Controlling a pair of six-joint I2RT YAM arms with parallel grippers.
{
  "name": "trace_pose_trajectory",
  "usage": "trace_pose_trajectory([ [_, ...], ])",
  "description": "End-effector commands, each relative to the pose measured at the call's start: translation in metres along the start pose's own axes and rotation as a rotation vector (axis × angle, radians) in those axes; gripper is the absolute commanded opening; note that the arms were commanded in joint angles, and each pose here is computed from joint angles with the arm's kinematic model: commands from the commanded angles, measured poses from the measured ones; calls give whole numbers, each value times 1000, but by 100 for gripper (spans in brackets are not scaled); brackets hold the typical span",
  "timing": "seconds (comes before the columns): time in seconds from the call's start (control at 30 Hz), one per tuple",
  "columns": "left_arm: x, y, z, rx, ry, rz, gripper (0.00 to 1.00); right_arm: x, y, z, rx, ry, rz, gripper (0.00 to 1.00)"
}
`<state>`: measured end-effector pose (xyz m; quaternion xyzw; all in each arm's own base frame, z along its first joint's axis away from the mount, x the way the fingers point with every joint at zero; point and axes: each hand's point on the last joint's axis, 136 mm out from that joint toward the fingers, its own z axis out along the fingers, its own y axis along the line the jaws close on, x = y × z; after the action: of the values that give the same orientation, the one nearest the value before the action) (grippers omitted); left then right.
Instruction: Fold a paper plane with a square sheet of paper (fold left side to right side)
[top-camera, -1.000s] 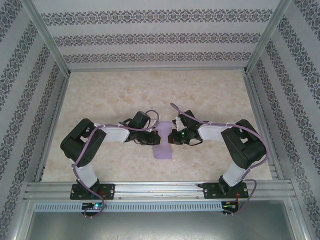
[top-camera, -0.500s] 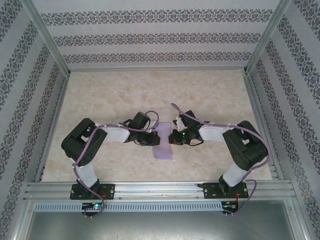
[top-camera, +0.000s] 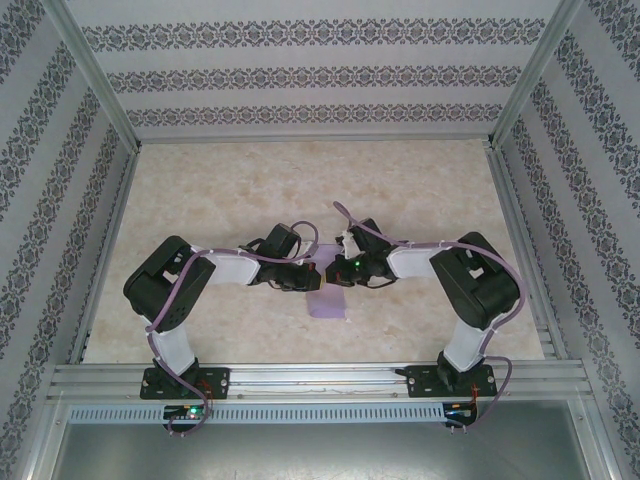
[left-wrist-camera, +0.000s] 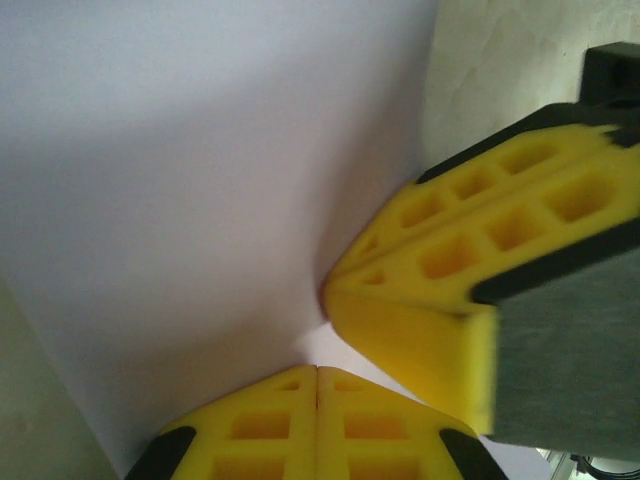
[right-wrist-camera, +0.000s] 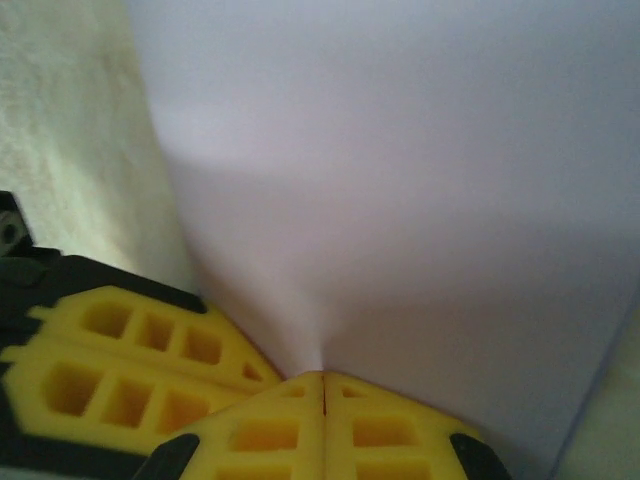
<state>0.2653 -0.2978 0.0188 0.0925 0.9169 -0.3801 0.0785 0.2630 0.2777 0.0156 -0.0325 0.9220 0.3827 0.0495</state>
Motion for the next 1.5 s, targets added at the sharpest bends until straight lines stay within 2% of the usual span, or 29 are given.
trace_pose_trajectory([
  [0.0, 14, 16, 8, -62, 43, -23, 2, -7, -8, 6, 54, -20, 10, 0],
  [0.33, 40, 17, -4, -66, 62, -43, 2, 16, -62, 7, 263, 8, 107, 0],
  [0.67, 74, 21, -14, -48, 67, -100, 2, 19, -67, 7, 276, 10, 102, 0],
  [0.77, 66, 12, -21, -31, 28, -91, 2, 21, -63, 9, 255, 17, 90, 0],
  [0.93, 31, -20, -40, 7, -59, -35, 2, 20, -60, 9, 247, 14, 82, 0],
  [1.07, 11, -38, -39, 48, -76, 1, 2, 20, -61, 9, 251, 13, 82, 0],
  [1.23, 10, -36, -17, 66, -33, -4, 2, 21, -61, 12, 257, 20, 81, 0],
  [1.47, 32, -21, 4, 60, 29, -46, 2, 23, -64, 11, 273, 26, 81, 0],
])
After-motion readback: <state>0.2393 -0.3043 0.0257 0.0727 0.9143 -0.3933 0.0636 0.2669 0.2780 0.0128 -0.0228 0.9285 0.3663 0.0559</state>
